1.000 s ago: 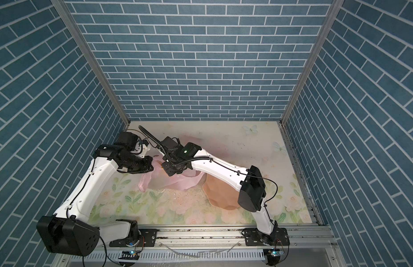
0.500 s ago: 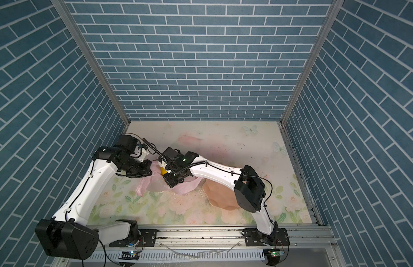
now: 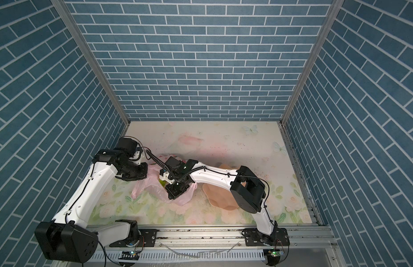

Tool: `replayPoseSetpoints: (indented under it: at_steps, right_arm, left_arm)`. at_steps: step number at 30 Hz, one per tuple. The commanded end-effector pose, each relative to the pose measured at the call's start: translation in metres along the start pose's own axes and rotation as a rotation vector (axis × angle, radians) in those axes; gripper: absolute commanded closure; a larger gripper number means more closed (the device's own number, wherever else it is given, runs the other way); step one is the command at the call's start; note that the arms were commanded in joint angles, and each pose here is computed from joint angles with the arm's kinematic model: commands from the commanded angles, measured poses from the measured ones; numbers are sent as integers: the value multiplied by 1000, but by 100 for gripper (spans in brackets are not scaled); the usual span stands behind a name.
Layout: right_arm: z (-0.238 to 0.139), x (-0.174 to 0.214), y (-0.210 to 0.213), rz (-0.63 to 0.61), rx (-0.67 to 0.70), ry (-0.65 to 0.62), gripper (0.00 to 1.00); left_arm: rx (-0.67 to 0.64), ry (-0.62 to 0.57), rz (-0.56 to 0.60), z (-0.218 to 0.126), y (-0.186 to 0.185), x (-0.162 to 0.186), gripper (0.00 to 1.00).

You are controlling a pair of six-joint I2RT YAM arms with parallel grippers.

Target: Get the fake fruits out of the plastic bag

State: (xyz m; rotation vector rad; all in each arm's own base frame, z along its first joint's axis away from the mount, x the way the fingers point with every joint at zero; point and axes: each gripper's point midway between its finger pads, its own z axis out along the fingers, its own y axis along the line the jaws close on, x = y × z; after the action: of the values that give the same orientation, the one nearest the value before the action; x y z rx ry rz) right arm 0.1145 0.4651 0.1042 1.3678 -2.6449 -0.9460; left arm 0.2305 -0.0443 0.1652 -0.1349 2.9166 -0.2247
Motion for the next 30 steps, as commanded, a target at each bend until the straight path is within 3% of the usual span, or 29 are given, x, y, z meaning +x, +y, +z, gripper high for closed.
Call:
replayPoseSetpoints:
  at_steps: [1,8,25,30]
  right_arm:
    - [-24,-10,2,-45,33,-48,84]
    - [-54,-50,-16,-40,180,-166,75]
    - [-41,-134,-57,32,291,-297,76]
    - [-52,-150,-78,39,396,-355,76]
  left_arm:
    - [-18,14,-15,6,5,1,94]
    - [61,48,22,5,-7,12,97]
    - [134,70,1,3,-16,37,98]
    - [144,58,5,-2,-18,35,97]
